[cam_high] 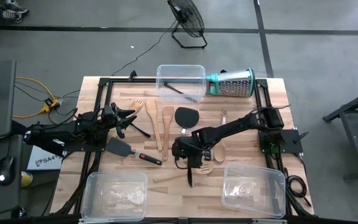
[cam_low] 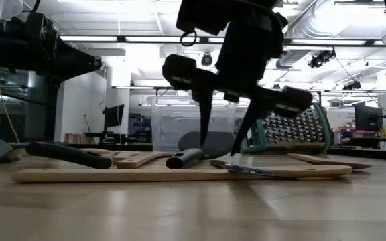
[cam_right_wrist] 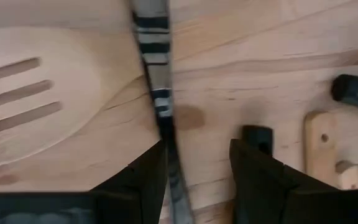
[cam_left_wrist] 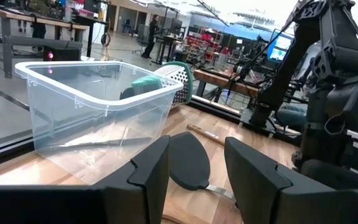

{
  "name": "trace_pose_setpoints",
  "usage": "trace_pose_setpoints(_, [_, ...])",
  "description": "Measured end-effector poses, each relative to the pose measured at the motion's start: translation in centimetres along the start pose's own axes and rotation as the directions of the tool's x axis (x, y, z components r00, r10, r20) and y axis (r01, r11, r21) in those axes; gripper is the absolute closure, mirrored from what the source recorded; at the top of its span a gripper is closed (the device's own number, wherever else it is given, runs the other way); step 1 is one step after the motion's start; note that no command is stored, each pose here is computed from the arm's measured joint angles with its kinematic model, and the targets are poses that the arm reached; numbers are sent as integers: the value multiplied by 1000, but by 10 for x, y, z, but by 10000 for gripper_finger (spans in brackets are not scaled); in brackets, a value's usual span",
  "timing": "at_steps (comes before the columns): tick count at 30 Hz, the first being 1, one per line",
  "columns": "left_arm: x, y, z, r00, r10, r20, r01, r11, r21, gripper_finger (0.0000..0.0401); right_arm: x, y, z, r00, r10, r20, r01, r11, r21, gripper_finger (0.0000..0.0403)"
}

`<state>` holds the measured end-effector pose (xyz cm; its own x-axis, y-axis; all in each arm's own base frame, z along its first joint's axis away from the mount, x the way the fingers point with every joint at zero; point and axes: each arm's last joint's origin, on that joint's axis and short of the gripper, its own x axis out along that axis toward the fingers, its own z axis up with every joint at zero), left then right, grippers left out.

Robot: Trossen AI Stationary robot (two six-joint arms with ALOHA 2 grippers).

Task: Pick & Place Kitchen Items
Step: Put the black table knife into the top transparent bin

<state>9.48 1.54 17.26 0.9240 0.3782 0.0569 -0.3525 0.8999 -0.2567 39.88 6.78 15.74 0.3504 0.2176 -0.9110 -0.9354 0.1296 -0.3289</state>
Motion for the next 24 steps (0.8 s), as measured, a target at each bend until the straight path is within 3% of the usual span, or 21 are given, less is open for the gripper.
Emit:
trace_pose_setpoints(8, [0,0,0,1000,0,0,0,1000,0,249,4,7,-3,997,69,-25,-70,998,-5,255])
trace_pose_setpoints(24, [0,0,0,1000,0,0,0,1000,0,249,22,9,0,996,88,-10,-88,996,-21,275])
